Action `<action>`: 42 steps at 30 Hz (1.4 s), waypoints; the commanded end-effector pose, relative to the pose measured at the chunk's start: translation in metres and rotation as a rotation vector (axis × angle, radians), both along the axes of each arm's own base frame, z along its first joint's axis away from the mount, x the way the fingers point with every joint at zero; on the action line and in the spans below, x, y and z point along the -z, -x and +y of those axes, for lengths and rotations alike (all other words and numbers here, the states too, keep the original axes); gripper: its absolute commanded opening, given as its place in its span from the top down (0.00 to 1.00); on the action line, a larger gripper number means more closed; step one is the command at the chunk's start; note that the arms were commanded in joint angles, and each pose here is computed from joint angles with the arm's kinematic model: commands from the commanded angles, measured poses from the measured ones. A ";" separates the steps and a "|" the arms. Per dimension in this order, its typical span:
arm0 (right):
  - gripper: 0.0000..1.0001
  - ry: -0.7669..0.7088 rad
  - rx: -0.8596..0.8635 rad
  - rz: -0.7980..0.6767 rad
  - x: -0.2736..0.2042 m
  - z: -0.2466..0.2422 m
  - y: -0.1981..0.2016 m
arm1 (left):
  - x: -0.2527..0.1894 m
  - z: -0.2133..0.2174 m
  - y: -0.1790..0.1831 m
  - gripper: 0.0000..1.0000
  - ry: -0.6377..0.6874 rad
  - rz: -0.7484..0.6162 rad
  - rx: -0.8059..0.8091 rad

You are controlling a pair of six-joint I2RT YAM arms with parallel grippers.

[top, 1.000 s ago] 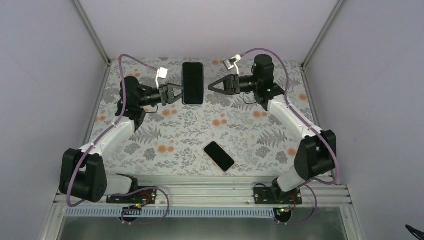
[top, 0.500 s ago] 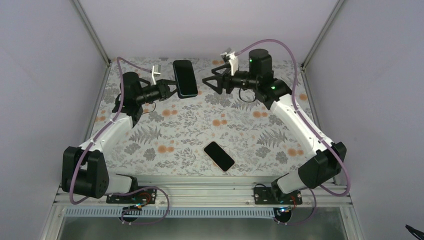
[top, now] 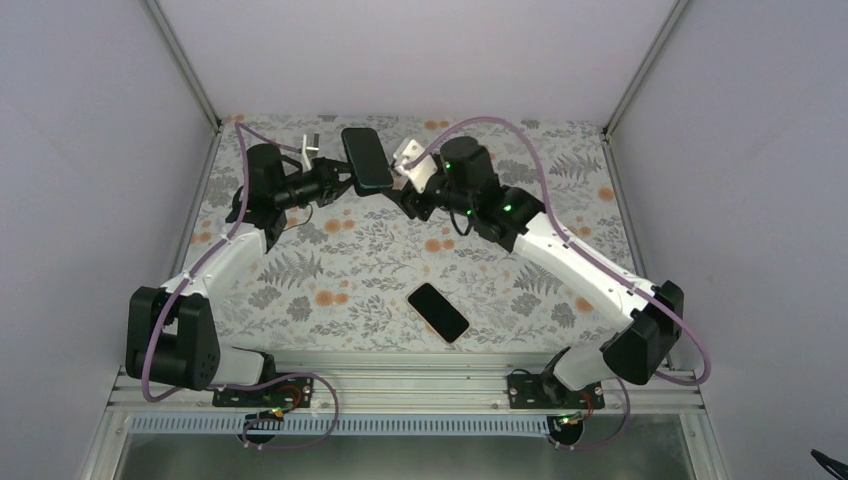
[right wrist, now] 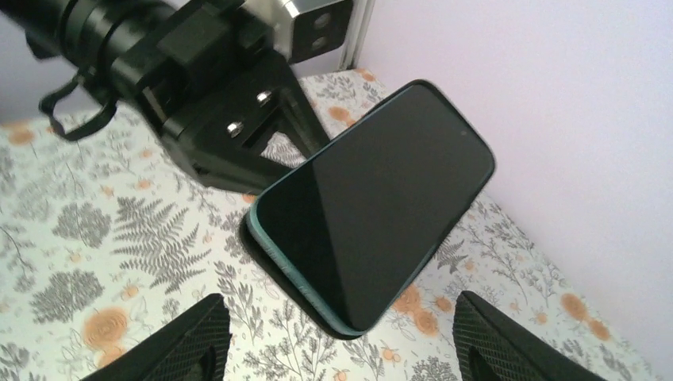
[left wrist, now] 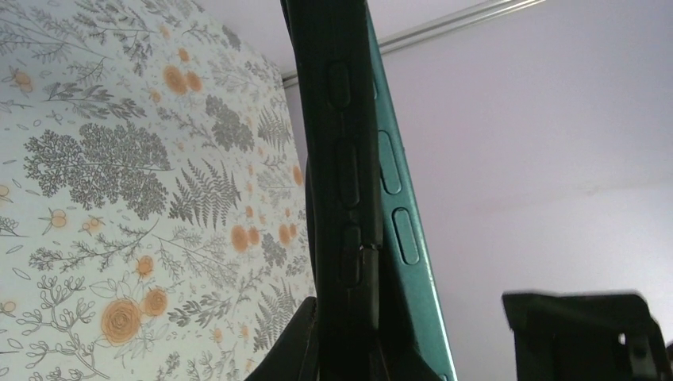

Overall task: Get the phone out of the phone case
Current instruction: Remove the phone case from the phone.

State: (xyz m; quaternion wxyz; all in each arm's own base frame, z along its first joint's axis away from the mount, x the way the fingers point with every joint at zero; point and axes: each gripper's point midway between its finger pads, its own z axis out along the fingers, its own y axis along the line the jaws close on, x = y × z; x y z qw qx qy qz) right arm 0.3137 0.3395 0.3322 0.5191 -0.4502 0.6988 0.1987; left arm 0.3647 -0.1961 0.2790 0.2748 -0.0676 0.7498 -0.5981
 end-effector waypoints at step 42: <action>0.49 0.419 0.263 -0.686 0.026 0.039 -0.035 | -0.012 -0.004 0.004 0.98 0.076 0.016 0.022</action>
